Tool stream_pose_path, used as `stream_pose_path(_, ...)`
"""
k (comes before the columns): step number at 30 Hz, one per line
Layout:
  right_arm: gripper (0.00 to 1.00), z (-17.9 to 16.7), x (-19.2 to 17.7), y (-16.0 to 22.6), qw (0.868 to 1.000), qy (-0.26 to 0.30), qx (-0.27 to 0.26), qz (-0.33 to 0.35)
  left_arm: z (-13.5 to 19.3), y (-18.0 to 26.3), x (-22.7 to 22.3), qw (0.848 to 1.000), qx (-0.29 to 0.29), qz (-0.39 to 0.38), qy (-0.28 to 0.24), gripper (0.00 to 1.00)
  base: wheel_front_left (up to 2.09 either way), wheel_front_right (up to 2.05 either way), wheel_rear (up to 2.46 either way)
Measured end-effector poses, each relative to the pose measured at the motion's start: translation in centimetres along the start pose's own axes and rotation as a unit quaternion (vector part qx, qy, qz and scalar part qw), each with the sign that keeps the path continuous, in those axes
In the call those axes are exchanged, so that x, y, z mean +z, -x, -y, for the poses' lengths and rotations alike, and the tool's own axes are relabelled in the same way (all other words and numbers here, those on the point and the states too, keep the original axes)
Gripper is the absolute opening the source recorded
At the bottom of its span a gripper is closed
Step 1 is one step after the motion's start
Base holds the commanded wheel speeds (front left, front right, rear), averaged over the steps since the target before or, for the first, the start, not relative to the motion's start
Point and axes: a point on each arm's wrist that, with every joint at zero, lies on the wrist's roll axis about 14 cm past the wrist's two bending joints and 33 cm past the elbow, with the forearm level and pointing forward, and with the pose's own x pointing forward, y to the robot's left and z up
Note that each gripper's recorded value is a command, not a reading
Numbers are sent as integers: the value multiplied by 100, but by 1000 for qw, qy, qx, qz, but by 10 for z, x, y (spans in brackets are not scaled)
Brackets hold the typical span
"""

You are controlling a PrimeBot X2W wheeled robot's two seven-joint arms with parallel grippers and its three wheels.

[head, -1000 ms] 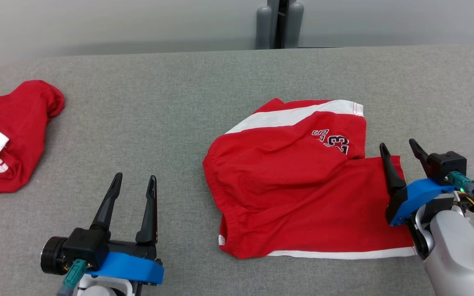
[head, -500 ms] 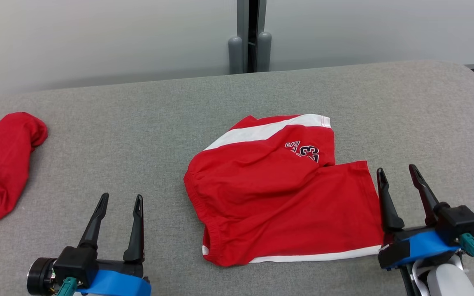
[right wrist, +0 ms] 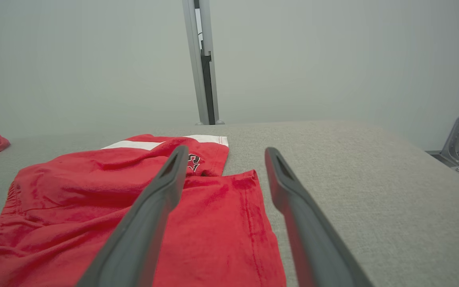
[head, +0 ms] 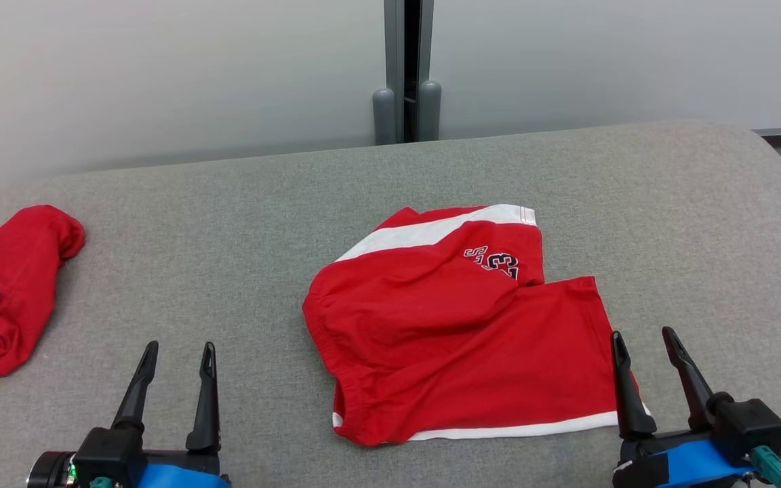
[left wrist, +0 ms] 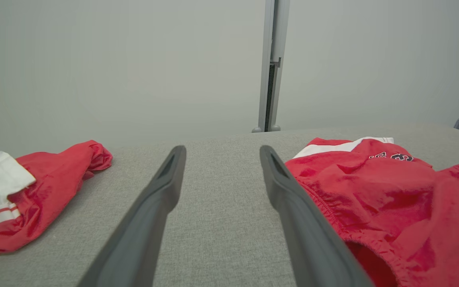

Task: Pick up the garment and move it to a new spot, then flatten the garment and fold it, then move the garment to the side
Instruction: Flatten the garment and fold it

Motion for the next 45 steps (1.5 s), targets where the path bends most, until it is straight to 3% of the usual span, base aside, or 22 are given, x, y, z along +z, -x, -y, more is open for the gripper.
stream_pose_path(6,100,-1,-2,2,1000,-3,0,-3,4,2,1,1000,-10,1,2,100,0,0,0)
stream_pose_path(13,100,16,-30,9,998,1,-25,-49,45,6,-15,996,-85,-25,7,100,0,0,0)
stream_pose_path(19,100,31,-61,20,994,3,-48,-100,93,22,-47,981,-177,-74,-5,100,0,0,0)
stream_pose_path(24,100,37,-81,23,989,2,-57,-134,113,38,-75,966,-228,-120,-14,100,0,0,0)
stream_pose_path(29,100,42,-99,26,984,-4,-67,-165,119,42,-94,954,-259,-150,-24,100,0,0,0)
stream_pose_path(45,100,28,-130,25,974,-33,-57,-217,130,34,-121,936,-293,-190,-44,100,0,0,0)
